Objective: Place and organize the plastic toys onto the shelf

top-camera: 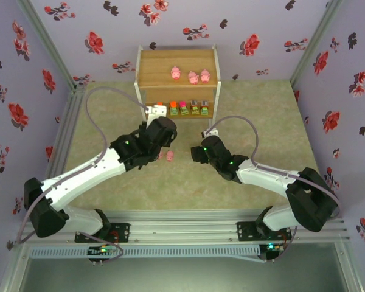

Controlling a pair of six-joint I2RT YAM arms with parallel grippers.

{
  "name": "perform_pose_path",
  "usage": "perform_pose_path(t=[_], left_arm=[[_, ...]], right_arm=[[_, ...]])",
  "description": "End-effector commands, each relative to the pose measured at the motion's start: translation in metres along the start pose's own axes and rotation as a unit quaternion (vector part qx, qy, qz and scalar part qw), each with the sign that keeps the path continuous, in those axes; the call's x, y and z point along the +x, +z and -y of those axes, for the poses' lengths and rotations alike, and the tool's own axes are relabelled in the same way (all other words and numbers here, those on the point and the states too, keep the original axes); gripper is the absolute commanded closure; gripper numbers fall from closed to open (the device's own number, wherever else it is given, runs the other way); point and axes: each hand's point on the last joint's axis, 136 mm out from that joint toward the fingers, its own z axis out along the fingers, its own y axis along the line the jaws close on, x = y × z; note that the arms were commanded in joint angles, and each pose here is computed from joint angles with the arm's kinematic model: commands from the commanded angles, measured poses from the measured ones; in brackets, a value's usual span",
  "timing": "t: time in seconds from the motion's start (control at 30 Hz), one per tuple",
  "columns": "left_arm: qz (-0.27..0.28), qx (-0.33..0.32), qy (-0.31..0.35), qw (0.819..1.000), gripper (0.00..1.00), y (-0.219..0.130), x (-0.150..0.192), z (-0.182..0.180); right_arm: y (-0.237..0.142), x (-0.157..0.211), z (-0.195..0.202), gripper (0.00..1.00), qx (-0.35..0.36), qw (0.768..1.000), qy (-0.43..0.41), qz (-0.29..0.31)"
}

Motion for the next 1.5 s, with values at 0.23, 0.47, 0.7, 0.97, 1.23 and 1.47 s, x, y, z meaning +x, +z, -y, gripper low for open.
perform_pose_path(t=[0.23, 0.47, 0.7, 0.97, 1.23, 1.47], left_arm=[[-0.038, -0.022, -0.030, 0.999, 0.41, 0.022, 0.064, -0.013], [-0.086, -0.021, -0.067, 0.994, 0.38, 0.051, 0.103, -0.025], [-0.126, -0.014, -0.056, 0.990, 0.36, 0.072, 0.124, -0.021], [-0.159, -0.013, -0.045, 0.986, 0.39, 0.093, 0.150, -0.009], [-0.159, -0.016, -0.042, 0.986, 0.41, 0.100, 0.161, -0.013], [-0.144, -0.009, -0.043, 0.989, 0.40, 0.109, 0.180, -0.017]], right_arm=[[-0.002, -0.005, -0.002, 0.33, -0.010, 1.000, 0.017, 0.005], [-0.008, -0.007, -0.019, 0.32, -0.066, 0.998, 0.015, 0.014], [-0.013, -0.007, -0.041, 0.31, -0.131, 0.991, 0.004, 0.016], [-0.017, -0.006, -0.046, 0.30, -0.133, 0.991, -0.014, 0.022], [-0.017, -0.006, -0.048, 0.30, -0.135, 0.991, -0.013, 0.023], [-0.021, -0.004, -0.055, 0.30, -0.141, 0.989, -0.035, 0.030]])
